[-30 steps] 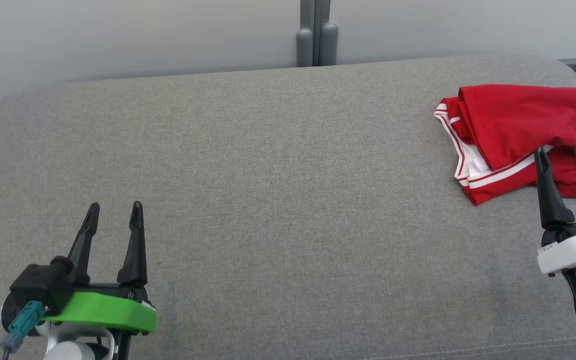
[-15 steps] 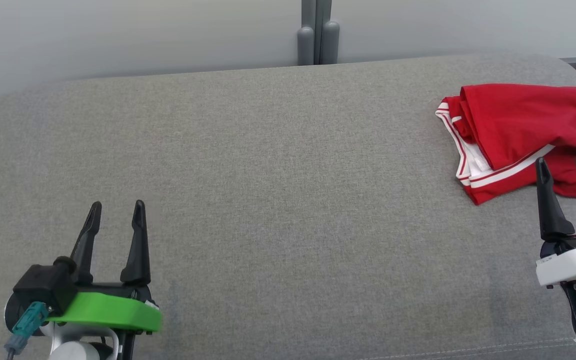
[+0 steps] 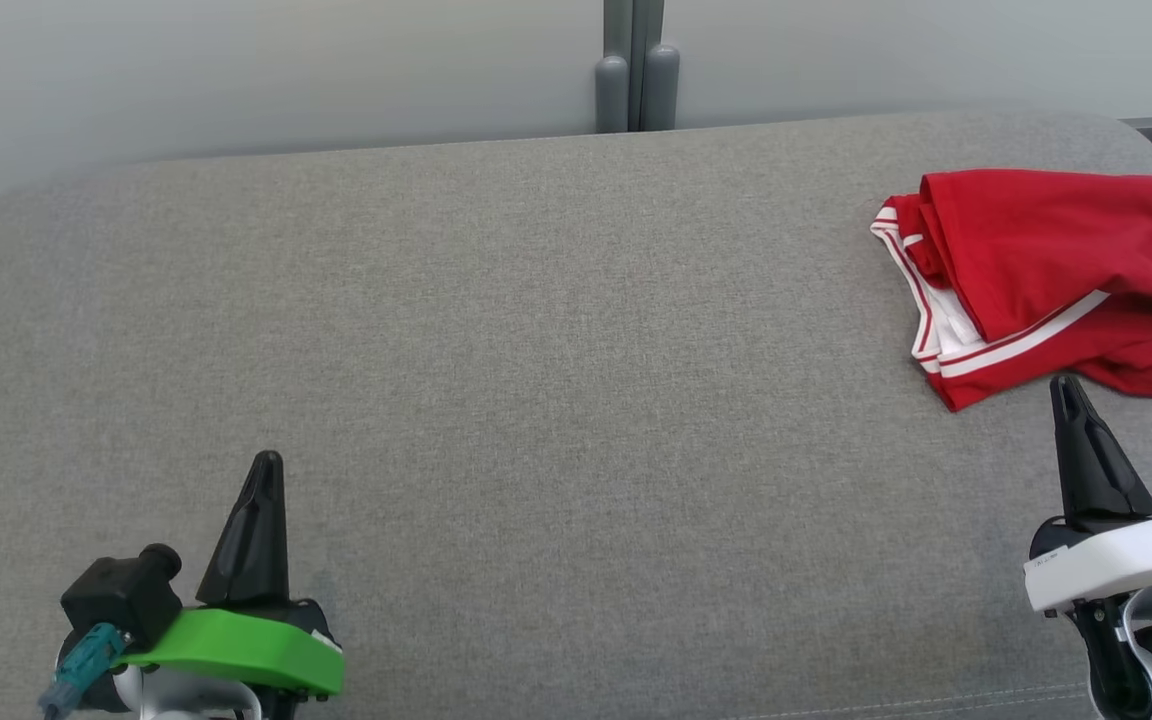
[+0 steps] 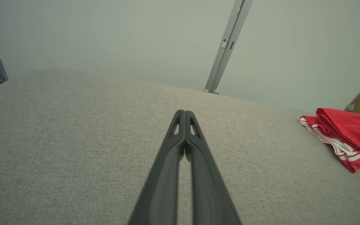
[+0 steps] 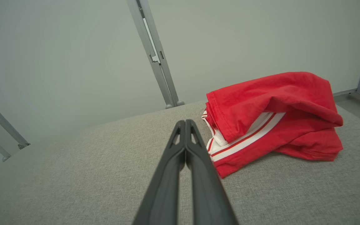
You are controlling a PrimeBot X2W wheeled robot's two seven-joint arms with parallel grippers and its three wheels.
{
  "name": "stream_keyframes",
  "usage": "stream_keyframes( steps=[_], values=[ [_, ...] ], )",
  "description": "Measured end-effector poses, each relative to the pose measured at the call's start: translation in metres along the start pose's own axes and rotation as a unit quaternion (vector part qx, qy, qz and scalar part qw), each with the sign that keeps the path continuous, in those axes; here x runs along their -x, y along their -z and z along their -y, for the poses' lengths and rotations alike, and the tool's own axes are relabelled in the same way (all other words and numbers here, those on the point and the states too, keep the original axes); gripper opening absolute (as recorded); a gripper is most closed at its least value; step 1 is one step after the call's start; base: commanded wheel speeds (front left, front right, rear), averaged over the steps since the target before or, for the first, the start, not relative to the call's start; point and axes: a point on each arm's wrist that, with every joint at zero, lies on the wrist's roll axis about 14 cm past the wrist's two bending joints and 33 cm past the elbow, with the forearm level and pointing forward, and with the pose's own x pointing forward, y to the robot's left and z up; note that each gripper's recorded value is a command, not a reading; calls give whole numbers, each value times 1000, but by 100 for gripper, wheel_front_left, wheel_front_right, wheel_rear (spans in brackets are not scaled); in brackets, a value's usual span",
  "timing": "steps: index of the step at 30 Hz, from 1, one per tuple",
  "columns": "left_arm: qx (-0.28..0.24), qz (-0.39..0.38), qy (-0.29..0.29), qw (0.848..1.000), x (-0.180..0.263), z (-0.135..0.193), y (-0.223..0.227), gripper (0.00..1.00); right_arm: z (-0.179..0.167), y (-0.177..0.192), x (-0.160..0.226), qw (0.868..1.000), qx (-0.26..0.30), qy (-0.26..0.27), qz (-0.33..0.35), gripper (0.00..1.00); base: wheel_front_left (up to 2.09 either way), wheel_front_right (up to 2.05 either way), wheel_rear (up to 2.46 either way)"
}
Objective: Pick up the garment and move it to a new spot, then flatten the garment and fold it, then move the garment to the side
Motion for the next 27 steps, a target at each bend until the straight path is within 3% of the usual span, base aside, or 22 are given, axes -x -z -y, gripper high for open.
stream_keyframes(
  steps=[12, 27],
  values=[
    [76, -14, -23, 997, 0, -10, 1, 0, 6, 5, 0, 996, -83, 26, -15, 0, 0, 0, 0],
    [162, -34, -45, 985, 2, -21, 8, 0, 13, 13, 0, 982, -179, 51, -30, 0, 0, 0, 0]
  ],
)
